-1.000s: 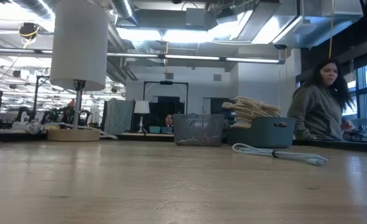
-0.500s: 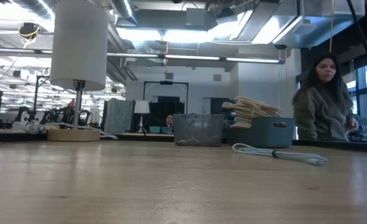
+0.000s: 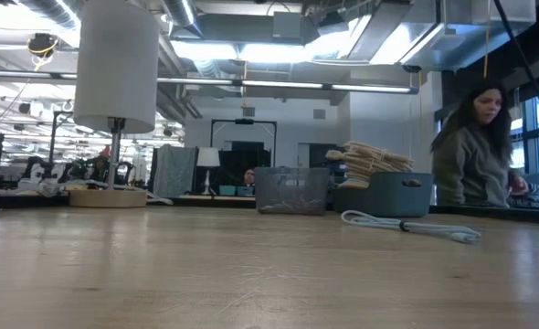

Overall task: Pick & Place USB Port
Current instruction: Put the green charger cable into the black transparent bin

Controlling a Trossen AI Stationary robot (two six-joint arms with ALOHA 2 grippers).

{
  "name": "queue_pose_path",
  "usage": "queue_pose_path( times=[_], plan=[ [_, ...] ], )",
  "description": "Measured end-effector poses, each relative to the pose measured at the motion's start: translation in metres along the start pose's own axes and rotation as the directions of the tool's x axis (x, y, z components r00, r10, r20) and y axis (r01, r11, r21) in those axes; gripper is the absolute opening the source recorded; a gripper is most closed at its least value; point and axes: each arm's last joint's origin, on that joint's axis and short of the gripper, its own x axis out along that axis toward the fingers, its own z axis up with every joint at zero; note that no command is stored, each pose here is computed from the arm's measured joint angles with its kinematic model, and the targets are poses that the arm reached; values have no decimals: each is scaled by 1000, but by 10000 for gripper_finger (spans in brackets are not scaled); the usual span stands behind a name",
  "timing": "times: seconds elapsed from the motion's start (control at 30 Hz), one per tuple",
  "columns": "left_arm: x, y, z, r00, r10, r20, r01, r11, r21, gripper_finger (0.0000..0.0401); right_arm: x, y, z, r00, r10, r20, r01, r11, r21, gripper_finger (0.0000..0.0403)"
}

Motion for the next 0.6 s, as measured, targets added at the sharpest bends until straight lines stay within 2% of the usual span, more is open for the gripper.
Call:
queue_pose_path(
  times=[0.07,0.17,0.2,0.47,0.53,0.6],
  plan=[
    [0,0,0,1000,-15,-7,15,1000,27,136,1,0,1,1000,1,-8,-1,1000,-5,0],
    [0,-3,-1,997,-77,-23,78,996,52,43,0,0,3,1000,-1,-16,1,1000,-20,0],
    [0,-3,0,996,-80,-25,82,995,53,27,-1,1,4,1000,-2,-23,1,1000,-22,0],
    [-4,1,2,997,-74,-21,75,995,58,21,-3,1,7,1000,-5,-23,3,997,-73,6],
    [-4,1,1,997,-75,-22,76,996,54,21,-3,1,7,1000,-1,-23,-1,993,-115,29],
    [-4,1,0,997,-75,-29,76,996,43,21,-4,1,8,1000,-3,-22,0,991,-130,69]
  ],
)
